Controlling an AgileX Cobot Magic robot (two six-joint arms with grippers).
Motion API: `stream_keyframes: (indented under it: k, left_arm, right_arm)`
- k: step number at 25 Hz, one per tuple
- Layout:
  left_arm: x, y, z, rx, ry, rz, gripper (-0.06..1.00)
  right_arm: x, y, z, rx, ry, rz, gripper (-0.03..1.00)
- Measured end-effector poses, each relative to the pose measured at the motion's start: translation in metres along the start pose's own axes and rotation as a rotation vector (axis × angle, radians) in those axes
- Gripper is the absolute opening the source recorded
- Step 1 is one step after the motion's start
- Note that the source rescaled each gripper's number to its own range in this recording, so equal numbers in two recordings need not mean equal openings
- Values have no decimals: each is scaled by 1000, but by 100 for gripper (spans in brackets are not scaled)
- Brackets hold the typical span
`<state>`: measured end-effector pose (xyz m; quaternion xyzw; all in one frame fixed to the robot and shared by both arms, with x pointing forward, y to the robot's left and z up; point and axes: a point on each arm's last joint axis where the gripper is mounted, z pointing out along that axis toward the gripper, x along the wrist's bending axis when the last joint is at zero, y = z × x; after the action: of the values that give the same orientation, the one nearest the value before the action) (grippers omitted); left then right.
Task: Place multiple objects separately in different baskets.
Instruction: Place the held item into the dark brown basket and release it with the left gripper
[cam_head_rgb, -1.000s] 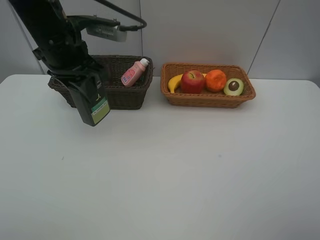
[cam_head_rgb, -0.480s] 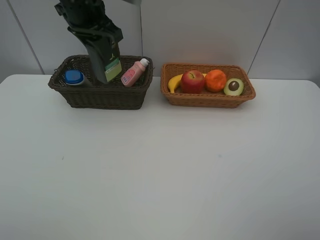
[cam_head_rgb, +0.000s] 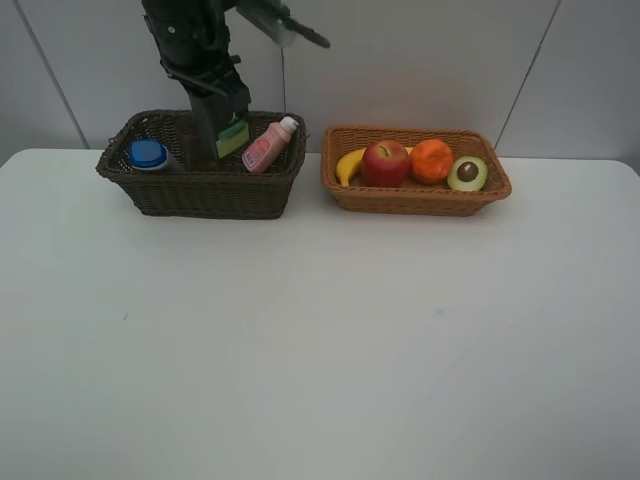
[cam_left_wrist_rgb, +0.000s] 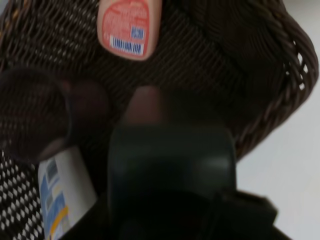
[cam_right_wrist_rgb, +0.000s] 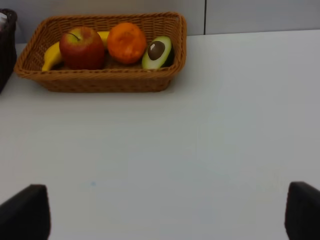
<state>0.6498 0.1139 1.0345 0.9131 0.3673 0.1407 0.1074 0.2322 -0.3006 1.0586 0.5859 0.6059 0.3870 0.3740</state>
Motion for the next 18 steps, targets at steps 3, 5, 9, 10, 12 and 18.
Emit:
stream_keyframes:
  k: [3, 5, 9, 10, 12, 18]
  left_arm:
    - [0, 3, 19, -4, 4, 40, 51]
    - [1, 4, 29, -9, 14, 67, 51]
    - [3, 6, 43, -16, 48, 123, 51]
    - [4, 6, 46, -15, 57, 135, 51]
    - [4, 6, 51, -7, 64, 148, 51]
    - [5, 7, 53, -11, 67, 151, 51]
  right_arm:
    - [0, 0, 0, 0, 0, 0, 100]
    - [0, 0, 0, 0, 0, 0, 100]
    - [0, 0, 0, 0, 0, 0, 100]
    - [0, 0, 0, 0, 0, 0, 100]
    - [0, 0, 0, 0, 0, 0, 100]
    - [0, 0, 0, 0, 0, 0, 100]
